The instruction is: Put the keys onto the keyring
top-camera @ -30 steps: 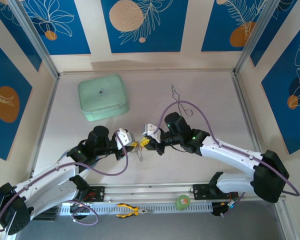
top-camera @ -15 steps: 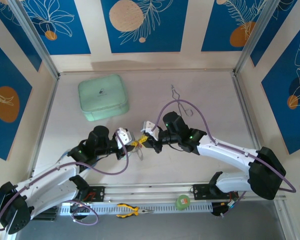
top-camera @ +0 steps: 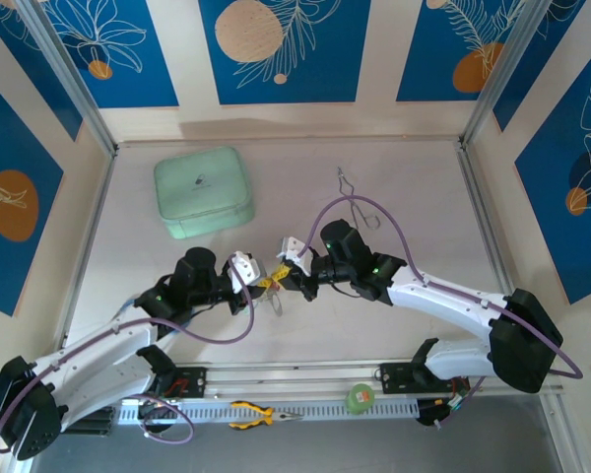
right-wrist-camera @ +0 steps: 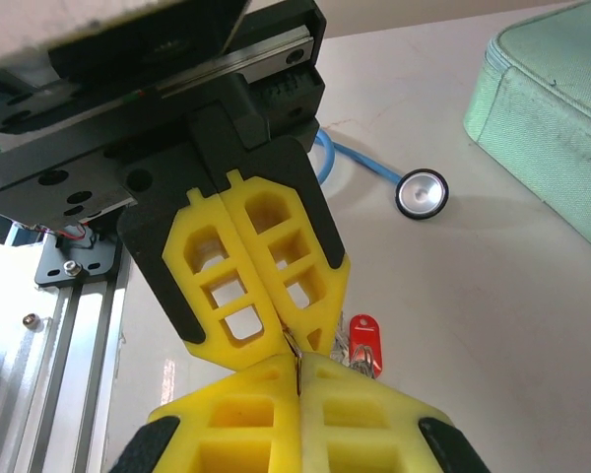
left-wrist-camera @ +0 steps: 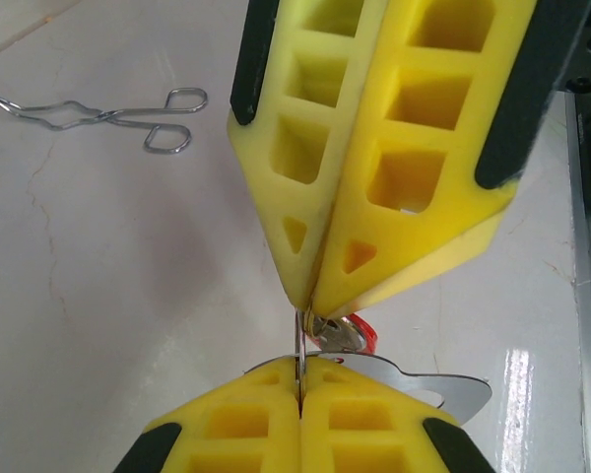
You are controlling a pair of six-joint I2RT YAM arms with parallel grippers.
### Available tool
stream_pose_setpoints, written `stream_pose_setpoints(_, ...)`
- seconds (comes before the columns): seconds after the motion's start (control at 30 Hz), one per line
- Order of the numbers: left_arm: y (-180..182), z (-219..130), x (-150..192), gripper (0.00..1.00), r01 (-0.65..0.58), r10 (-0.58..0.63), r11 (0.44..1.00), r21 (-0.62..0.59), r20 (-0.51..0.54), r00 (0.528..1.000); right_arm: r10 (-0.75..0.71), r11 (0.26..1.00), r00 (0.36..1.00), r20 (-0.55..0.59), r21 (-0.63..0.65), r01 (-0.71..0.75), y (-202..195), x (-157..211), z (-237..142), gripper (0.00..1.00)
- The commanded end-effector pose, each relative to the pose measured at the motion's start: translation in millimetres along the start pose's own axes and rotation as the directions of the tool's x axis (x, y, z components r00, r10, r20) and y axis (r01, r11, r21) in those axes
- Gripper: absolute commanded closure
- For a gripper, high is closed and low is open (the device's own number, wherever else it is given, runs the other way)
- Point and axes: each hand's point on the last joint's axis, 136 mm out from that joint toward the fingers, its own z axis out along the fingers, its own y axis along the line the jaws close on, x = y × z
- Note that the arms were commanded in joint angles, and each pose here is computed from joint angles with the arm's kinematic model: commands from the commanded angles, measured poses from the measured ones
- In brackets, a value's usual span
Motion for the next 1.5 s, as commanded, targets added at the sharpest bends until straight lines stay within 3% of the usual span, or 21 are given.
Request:
stream_pose_setpoints(0.0,-4.9,-2.0,-13.0,1.0,-0.01,0.009,0.999,0.03,0.037,0.999,-0.031,0.999,0.999,0.028,0.011,0.031,-0.7,-10.8,-1.3,1.0)
stream_pose_setpoints(0.33,-8.1,-4.7,-17.5,1.0,-0.027,0.024,0.999,0.043,0.062,0.998,0.017,0.988,0.999,-0.03,0.156,-0.012,-28.8,0.6,3.0,1.0)
stream_pose_setpoints(0.6,-6.6,-7.2,-18.8,1.0,-0.067,0.065,0.998,0.02,0.077,0.995,0.145,0.962,0.989,-0.008,0.234,-0.139,-45.8,-3.5,2.5,1.0)
stream_pose_setpoints(0.93,-4.2,-6.8,-17.5,1.0,-0.092,0.091,0.996,0.001,0.069,0.993,0.236,0.944,0.971,0.024,0.232,-0.235,-46.2,-8.1,6.7,1.0)
stream_pose_setpoints(1.17,4.6,-9.8,-23.9,1.0,-0.126,0.133,0.99,-0.07,0.102,0.986,0.308,0.939,0.951,-0.025,0.168,-0.3,-36.5,1.3,12.1,1.0)
stream_pose_setpoints(1.2,6.1,-10.1,-24.0,1.0,-0.132,0.14,0.988,-0.082,0.105,0.985,0.311,0.941,0.95,-0.037,0.152,-0.302,-34.0,2.6,12.4,0.98)
stream_pose_setpoints(1.3,8.6,-10.4,-23.7,1.0,-0.14,0.151,0.985,-0.1,0.106,0.983,0.3,0.947,0.954,-0.032,0.129,-0.293,-30.4,0.3,6.0,0.78)
stream_pose_setpoints(1.47,6.4,-10.1,-26.2,1.0,-0.141,0.153,0.986,-0.093,0.133,0.979,0.266,0.962,0.964,0.019,0.062,-0.266,-31.1,-17.8,-24.8,0.64)
